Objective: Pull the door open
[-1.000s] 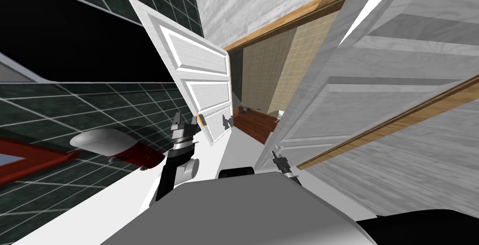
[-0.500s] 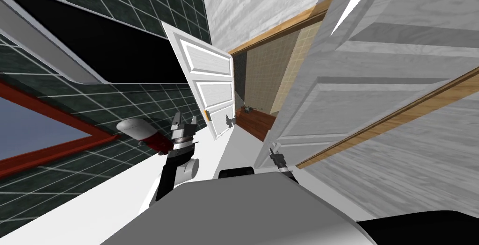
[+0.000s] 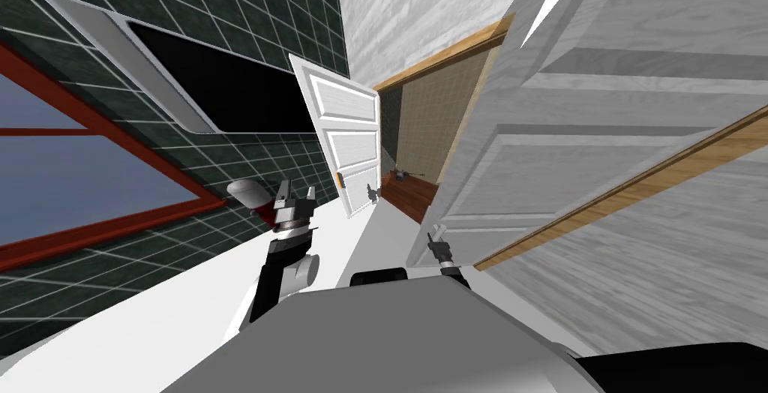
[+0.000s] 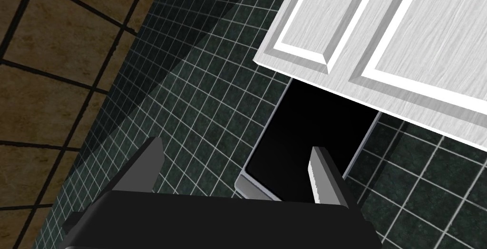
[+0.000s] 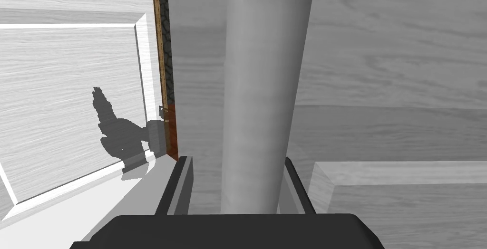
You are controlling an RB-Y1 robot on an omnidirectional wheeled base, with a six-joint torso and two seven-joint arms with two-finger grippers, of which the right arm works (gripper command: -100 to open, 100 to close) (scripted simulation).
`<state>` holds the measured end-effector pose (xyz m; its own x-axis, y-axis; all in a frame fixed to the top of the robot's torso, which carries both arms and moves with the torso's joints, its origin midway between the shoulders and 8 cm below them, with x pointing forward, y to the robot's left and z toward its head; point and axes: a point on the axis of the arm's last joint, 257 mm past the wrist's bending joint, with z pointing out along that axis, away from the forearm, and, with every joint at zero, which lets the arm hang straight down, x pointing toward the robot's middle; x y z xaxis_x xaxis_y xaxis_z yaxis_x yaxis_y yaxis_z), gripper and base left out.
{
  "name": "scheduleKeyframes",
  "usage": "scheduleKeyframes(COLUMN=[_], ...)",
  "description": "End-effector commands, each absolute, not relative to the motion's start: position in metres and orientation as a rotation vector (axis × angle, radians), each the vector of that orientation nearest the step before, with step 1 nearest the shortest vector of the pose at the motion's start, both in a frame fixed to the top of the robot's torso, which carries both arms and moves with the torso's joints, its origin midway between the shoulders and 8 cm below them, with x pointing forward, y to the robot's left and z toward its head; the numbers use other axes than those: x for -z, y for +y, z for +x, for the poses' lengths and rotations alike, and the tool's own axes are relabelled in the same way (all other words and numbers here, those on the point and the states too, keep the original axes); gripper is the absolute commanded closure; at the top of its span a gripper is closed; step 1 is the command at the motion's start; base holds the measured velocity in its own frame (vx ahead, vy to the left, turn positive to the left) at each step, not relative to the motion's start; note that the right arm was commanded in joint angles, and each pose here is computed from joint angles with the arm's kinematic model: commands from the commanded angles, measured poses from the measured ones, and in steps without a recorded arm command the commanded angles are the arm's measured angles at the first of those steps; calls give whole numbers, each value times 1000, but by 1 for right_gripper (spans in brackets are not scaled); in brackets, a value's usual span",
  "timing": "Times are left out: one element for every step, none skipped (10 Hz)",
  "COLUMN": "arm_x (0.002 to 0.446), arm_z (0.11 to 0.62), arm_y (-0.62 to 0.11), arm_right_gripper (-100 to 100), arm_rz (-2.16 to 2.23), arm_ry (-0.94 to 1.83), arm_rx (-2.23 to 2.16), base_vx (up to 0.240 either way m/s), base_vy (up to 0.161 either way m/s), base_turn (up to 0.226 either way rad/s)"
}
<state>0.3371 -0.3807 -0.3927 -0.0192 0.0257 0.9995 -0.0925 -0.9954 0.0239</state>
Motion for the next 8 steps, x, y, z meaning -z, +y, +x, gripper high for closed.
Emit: scheduleKeyframes(arm_x=[397, 397, 397, 397, 396, 396, 396, 395], arm_z=[344, 346, 346, 349, 357, 360, 365, 370], arm_y=[-366, -364, -364, -363, -359, -357, -355, -352], arm_right_gripper=[100, 100, 100, 100, 100, 100, 100, 100], arm_rz=[2159, 2158, 2158, 2156, 2153, 2151, 2150, 2148], arm_ry=[-85, -89, -89, -93, -104, -108, -115, -122], arm_rx=[-2179, -2177, -2177, -2175, -2170, -2168, -2165, -2162], base_vx=[-203, -169, -107, -71, -153, -173, -153, -179], base_vy=[-65, -60, -27, -6, -47, -67, -64, -84], base_turn=[240, 101, -3, 39, 158, 144, 171, 140])
